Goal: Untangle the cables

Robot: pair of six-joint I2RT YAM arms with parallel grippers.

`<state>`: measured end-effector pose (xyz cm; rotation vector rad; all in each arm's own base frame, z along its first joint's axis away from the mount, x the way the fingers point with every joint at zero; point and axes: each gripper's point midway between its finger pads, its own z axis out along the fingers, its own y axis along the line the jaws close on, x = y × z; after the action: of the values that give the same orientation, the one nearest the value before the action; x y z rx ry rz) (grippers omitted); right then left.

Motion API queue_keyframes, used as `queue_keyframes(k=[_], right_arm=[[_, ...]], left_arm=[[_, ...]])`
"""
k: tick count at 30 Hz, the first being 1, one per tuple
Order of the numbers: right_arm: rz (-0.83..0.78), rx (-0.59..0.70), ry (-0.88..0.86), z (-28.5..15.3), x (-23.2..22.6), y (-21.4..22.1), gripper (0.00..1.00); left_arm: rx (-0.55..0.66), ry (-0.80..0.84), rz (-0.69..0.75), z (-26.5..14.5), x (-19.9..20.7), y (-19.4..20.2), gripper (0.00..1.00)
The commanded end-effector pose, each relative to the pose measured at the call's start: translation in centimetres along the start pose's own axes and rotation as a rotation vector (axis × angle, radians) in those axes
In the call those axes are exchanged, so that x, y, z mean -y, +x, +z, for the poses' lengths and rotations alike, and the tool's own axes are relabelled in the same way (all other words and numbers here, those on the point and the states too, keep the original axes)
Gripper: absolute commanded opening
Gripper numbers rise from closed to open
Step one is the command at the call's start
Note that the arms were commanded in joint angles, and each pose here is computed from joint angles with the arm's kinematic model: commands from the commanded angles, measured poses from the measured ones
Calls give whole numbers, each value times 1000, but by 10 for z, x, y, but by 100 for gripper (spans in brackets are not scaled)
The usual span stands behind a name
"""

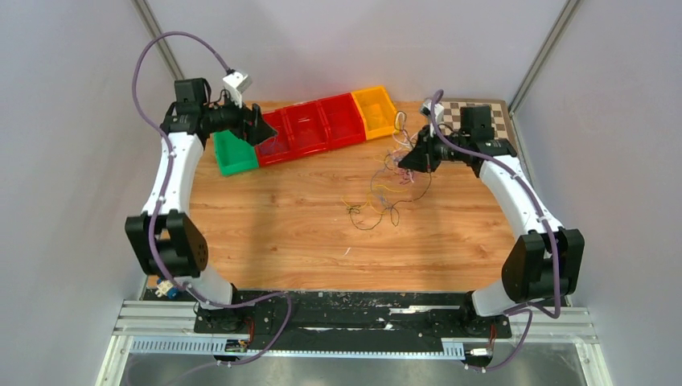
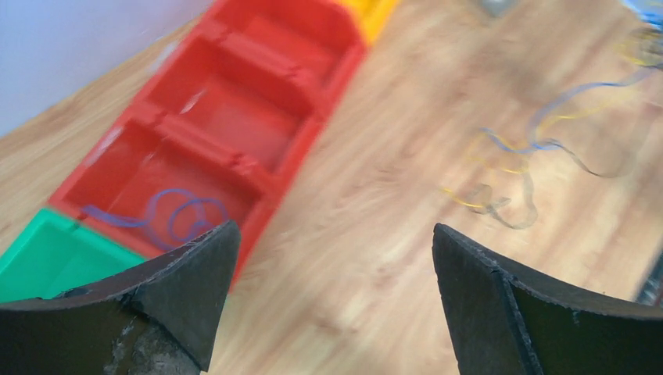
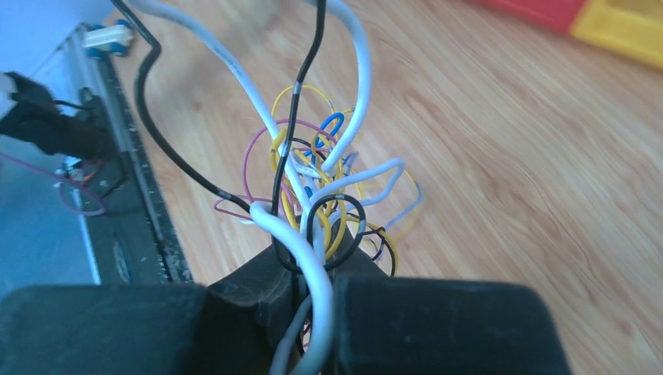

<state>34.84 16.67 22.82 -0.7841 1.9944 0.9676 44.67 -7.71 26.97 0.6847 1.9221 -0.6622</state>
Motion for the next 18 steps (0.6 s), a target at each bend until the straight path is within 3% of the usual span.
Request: queue_keyframes(k=[1,4,8,11,13,18], right_arm=[[-103,96,-168,-2,-62,-52,0],[-133,112,-234,1,-87,-67,0],[-167,120,-319,3,-118,-77,0],[-196,118,-384,3,-143,-77,0],[-206,118,-418,3,-157,-78,0],[-224,123,-463,2,-181,-79,0]], left_arm=[[59,253,131,-21,113,-11,100],[78,386,195,-17,177,9,99],[70,475,222,-9,226,31,96],[70,478,165,-2,240,39,93],[127,475,171,4,246,29,92],[135,517,201,18,274,29,93]])
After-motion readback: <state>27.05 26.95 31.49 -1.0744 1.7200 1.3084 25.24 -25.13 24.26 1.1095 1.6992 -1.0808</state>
